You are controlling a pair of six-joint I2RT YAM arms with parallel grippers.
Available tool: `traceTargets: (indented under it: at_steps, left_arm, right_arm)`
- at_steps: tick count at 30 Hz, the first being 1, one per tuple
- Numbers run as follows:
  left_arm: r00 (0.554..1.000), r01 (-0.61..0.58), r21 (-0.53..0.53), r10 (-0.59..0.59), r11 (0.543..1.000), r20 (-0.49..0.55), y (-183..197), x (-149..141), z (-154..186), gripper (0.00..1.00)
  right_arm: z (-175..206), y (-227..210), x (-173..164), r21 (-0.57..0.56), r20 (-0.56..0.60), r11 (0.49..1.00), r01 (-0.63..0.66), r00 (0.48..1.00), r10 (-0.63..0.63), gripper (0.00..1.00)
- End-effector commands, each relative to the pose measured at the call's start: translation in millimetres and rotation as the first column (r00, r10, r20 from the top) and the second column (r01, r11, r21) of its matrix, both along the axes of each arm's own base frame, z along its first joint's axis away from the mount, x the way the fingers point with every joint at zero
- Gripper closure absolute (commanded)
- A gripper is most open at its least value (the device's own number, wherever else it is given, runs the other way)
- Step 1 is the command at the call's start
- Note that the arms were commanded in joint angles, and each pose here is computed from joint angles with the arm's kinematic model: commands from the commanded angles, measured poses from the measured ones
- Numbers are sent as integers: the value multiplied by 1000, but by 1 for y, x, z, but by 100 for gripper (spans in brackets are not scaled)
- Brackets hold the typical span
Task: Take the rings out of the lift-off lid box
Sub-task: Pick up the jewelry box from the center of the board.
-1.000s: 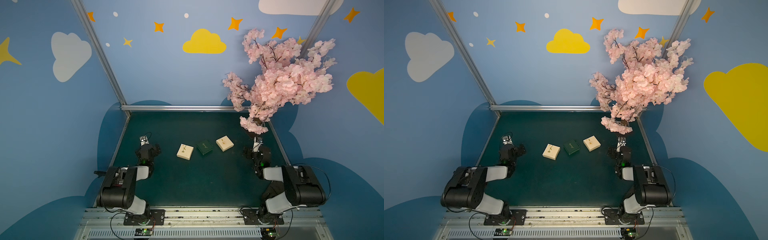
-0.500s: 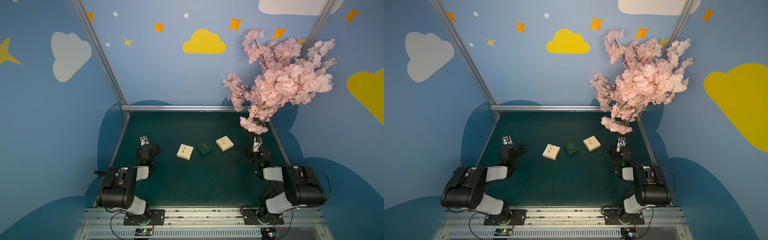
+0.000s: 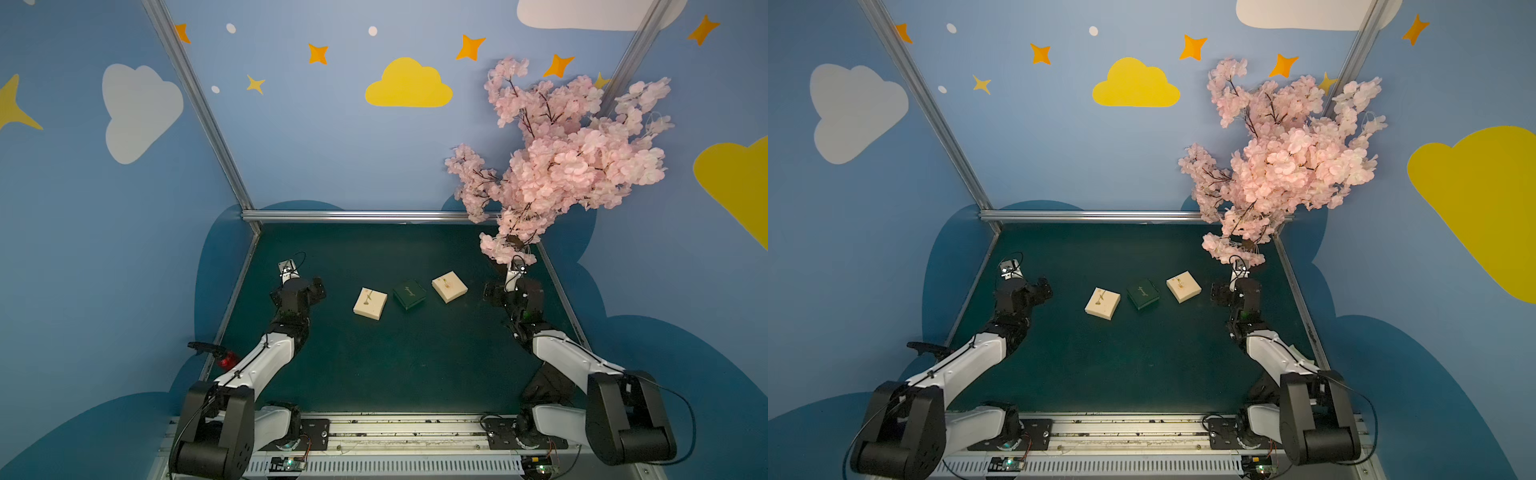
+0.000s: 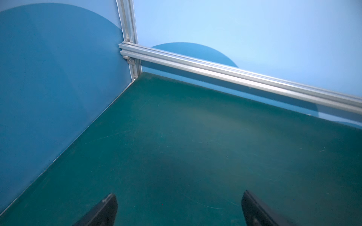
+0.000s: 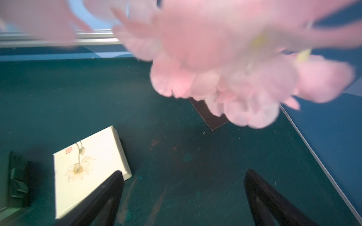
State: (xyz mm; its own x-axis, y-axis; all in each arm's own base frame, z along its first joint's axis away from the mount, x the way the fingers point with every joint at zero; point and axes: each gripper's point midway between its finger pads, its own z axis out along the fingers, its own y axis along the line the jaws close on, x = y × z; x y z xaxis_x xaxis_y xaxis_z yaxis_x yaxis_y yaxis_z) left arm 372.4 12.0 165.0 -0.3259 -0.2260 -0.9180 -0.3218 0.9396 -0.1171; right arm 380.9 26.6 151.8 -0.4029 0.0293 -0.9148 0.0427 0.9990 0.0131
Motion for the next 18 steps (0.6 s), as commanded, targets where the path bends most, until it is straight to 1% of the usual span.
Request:
traceTargets:
  at_steps: [1, 5, 9, 11, 14, 16, 18]
  left_arm:
    - [992, -32, -7, 31, 999, -122, -9, -22, -8, 0]
    - [988, -45, -32, 40, 998, -149, -29, -38, -4, 1]
    - [976, 14, -105, -36, 994, -213, -57, -47, -11, 0]
    - [962, 72, -115, -99, 991, -254, -76, -52, -16, 1]
    - [931, 155, -115, -184, 981, -314, -102, -58, -21, 1]
    - [908, 205, -117, -233, 972, -349, -117, -62, -21, 1]
    - [883, 240, -147, -279, 960, -377, -129, -63, -24, 1]
  right_arm:
    - [8, 5, -14, 129, -77, 991, 40, 997, -30, 3]
    - [14, 26, -34, 241, -132, 970, -14, 990, 47, 3]
    - [11, 35, -56, 352, -189, 936, 7, 980, 64, 3]
    - [5, 42, -67, 411, -215, 912, 7, 972, 90, 3]
    - [-2, 56, -81, 492, -230, 870, -27, 960, 160, 3]
    - [-6, 66, -90, 532, -219, 844, -70, 951, 218, 3]
    - [-8, 75, -98, 562, -202, 819, -111, 943, 266, 3]
